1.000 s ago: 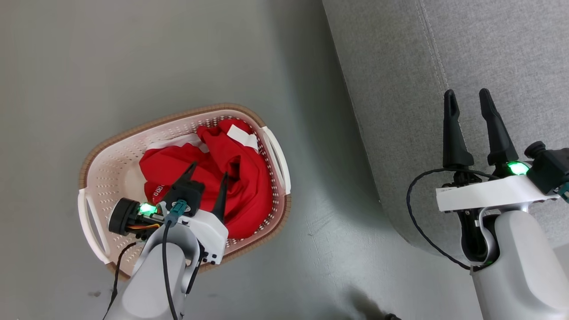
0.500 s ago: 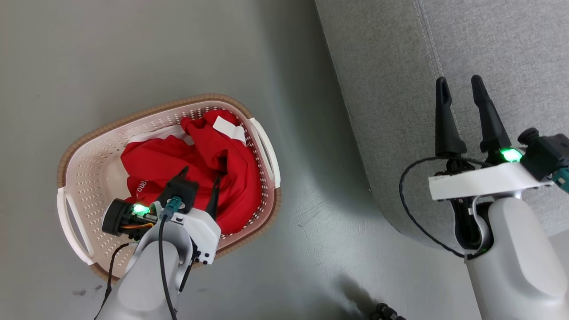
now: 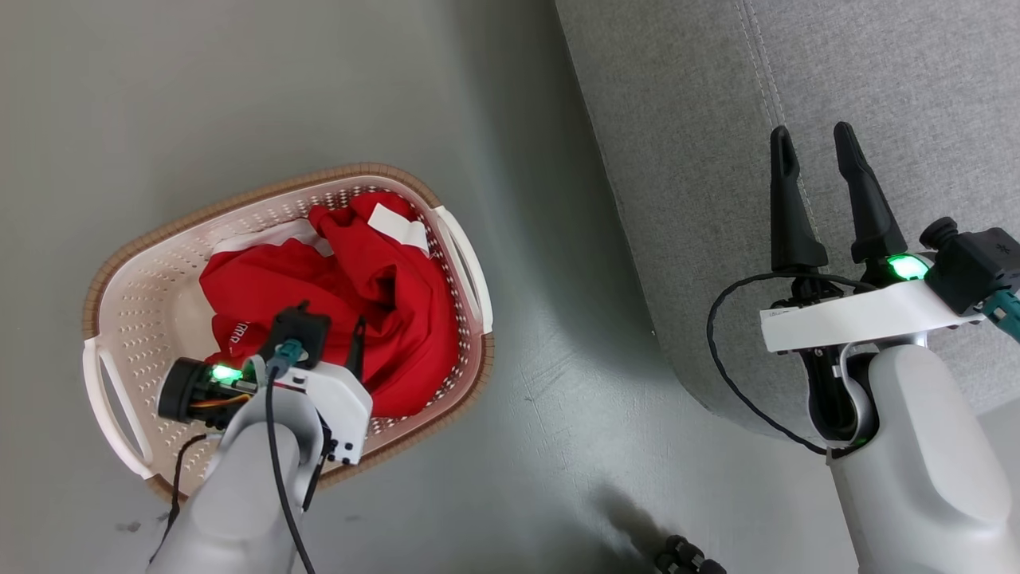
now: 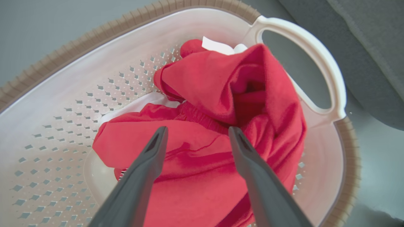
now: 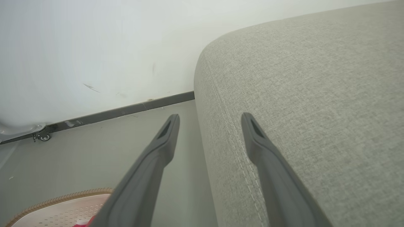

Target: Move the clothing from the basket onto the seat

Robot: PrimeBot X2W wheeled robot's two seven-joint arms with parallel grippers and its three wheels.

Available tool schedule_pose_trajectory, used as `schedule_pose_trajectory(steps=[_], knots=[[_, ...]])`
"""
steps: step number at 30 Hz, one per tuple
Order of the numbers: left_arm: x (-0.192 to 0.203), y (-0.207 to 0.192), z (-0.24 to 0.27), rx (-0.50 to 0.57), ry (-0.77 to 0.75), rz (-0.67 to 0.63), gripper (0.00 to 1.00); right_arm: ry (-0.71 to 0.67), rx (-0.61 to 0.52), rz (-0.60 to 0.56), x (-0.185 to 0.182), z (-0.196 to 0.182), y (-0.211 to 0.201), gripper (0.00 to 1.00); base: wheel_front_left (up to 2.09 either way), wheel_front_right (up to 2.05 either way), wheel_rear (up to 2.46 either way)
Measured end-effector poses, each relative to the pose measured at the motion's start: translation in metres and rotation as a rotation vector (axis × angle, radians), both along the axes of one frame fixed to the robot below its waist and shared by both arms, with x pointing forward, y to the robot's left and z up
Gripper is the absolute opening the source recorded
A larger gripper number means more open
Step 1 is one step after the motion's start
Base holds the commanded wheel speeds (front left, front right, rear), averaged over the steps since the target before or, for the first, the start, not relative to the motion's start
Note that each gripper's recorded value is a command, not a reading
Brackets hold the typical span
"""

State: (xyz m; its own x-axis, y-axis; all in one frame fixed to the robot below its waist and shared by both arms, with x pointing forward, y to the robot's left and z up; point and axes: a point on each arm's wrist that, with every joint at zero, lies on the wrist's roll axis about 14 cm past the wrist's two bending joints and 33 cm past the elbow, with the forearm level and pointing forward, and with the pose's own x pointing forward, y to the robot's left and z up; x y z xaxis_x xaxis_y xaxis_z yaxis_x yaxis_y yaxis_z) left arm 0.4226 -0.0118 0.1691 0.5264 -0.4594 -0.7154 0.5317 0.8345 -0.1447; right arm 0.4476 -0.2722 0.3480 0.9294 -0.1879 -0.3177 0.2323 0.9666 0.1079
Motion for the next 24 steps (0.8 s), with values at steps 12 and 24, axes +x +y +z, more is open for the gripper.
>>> schedule_pose_trajectory(steps=[12,24], knots=[[0.001,0.001,-0.016,0.011,0.051,0.038,1.00,0.027,0.001,-0.018,-0.004,-0.010,-0.005,1.00,0.00,0.00,0.00],[0.002,0.005,-0.034,0.025,0.119,0.097,1.00,0.051,-0.002,-0.027,-0.006,-0.020,-0.009,1.00,0.00,0.00,0.00]])
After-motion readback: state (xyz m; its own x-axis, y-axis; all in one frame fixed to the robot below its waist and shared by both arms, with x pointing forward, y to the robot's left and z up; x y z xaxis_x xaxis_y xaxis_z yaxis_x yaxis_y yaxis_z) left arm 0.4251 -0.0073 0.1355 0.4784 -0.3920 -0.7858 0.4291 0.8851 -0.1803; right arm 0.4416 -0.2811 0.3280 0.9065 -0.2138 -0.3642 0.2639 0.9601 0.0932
